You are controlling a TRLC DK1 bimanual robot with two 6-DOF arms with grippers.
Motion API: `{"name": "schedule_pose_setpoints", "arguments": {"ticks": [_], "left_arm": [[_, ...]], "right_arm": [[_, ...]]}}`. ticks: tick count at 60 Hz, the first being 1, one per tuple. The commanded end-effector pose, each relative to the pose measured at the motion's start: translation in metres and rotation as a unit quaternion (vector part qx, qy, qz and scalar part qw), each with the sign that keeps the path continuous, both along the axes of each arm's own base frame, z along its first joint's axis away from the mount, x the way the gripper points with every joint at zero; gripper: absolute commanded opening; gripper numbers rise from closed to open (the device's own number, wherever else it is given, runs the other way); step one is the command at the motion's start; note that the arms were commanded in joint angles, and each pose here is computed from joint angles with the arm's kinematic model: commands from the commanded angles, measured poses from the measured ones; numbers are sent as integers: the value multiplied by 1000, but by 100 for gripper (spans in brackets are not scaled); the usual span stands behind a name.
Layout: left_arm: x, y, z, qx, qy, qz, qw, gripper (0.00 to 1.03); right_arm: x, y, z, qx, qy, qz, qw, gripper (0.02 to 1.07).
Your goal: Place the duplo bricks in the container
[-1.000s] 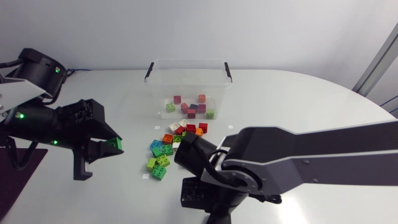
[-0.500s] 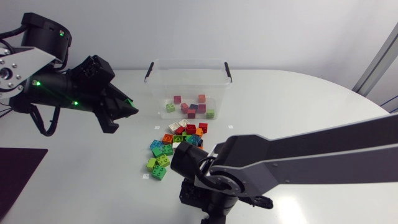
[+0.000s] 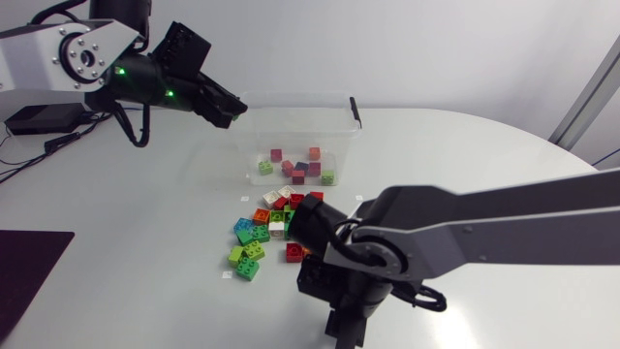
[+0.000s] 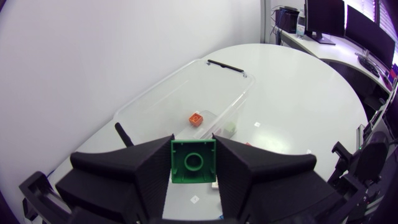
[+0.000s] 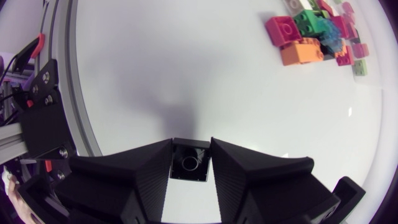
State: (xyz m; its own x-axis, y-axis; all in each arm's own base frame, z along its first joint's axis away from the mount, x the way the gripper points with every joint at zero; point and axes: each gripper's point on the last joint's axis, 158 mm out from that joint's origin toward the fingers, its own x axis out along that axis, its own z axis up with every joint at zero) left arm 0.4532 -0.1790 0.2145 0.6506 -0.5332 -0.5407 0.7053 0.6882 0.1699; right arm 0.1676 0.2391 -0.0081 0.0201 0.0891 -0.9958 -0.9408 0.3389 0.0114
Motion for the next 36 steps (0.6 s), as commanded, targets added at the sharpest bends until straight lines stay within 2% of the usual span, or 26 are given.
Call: {"name": "schedule_pose_setpoints", "arguments": {"ticks": [1,21,25,27,28,31,33,36], "left_arm": [[19,-9,4,-26,5,9,1000,24],[74,-28,-21,-51,16,25,998,28],[85,-30,-26,-53,19,31,998,42],[91,-29,-29,-52,21,36,998,55],[92,-29,-30,-51,20,38,998,59],[99,-27,-33,-45,19,46,998,87],[100,-26,-34,-43,18,48,998,94],[100,-24,-35,-39,16,52,998,97]], "right_arm": [[17,0,19,16,-18,-21,999,24],[83,0,68,77,-65,-81,992,24],[94,0,78,92,-72,-92,989,24],[100,0,82,99,-74,-97,988,24],[102,-1,83,100,-74,-98,987,24],[111,0,90,112,-81,-106,985,24],[119,0,96,124,-87,-114,982,24],[129,0,102,131,-95,-120,979,24]]}}
